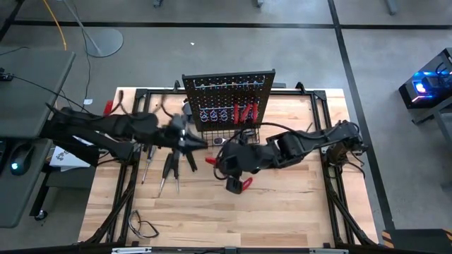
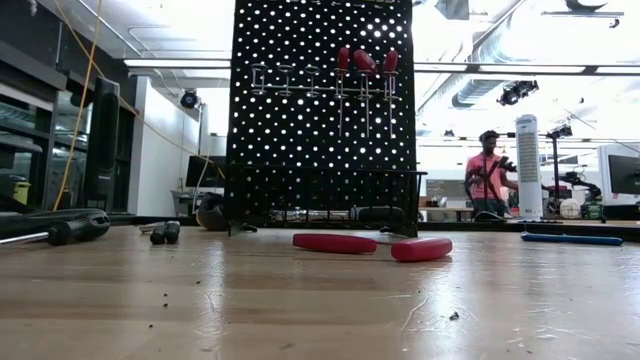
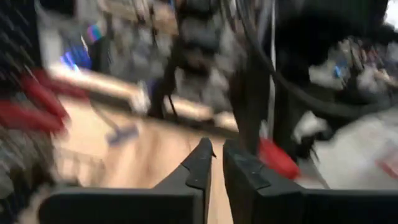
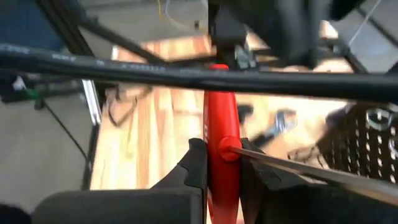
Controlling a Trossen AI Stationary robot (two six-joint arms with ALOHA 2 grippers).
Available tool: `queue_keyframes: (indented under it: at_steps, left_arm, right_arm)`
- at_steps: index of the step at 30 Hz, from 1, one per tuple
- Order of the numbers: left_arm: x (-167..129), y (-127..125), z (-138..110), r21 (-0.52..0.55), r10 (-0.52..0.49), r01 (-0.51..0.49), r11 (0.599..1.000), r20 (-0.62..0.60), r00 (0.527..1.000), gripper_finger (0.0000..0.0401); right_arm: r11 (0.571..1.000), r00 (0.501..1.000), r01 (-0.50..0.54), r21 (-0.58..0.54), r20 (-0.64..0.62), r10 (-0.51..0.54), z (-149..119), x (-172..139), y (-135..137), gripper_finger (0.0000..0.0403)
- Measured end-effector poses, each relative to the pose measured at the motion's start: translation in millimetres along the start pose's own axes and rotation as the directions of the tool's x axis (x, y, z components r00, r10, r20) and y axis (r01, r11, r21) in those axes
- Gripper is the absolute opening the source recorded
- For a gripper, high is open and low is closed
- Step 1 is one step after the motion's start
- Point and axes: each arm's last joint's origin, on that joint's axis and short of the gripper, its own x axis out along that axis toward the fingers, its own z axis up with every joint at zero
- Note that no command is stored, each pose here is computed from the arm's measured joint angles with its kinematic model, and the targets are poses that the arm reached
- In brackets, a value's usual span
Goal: Hang tools onto peg board
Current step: Hang the red allen wrench on the peg board
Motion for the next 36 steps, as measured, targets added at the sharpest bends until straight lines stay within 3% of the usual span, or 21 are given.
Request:
queue_keyframes:
  at_steps: [2, 5, 15, 20, 27, 36]
  left_arm:
    - [5.3, 1.6, -9.0, -0.022, -0.002, 0.000, 1.000, -0.088, 0.996, 0.0044]
    - [12.9, -0.3, -14.7, -0.036, -0.013, 0.008, 0.999, -0.123, 0.992, 0.0061]
    - [18.2, -14.8, -13.2, 0.099, -0.088, 0.094, 0.991, -0.063, 0.994, 0.0120]
    - [26.3, -15.3, -20.8, 0.142, -0.077, 0.092, 0.986, -0.109, 0.991, 0.0154]
    - [44.2, -16.1, -27.2, 0.117, -0.076, 0.089, 0.989, -0.109, 0.991, 0.0189]
    - [51.2, -16.3, -31.4, 0.119, -0.087, 0.102, 0.988, -0.125, 0.988, 0.0199]
  right_arm:
    - [1.000, 0.998, 0.003, 0.009, -0.055, -0.003, -4.9, 0.7, -2.1, 0.0033]
    - [0.999, 0.994, 0.018, 0.035, -0.113, -0.014, -9.9, 0.7, -5.2, 0.0033]
    - [0.999, 0.984, 0.039, 0.038, -0.175, -0.032, -16.0, -0.2, -7.4, 0.0033]
    - [0.999, 0.987, 0.033, 0.042, -0.158, -0.026, -14.3, 0.1, -6.7, 0.0033]
    - [0.999, 0.990, 0.019, 0.027, -0.139, -0.015, -13.3, 7.3, -4.3, 0.0033]
    - [1.000, 0.989, -0.012, 0.006, -0.146, 0.012, -16.4, 24.0, 1.2, 0.0033]
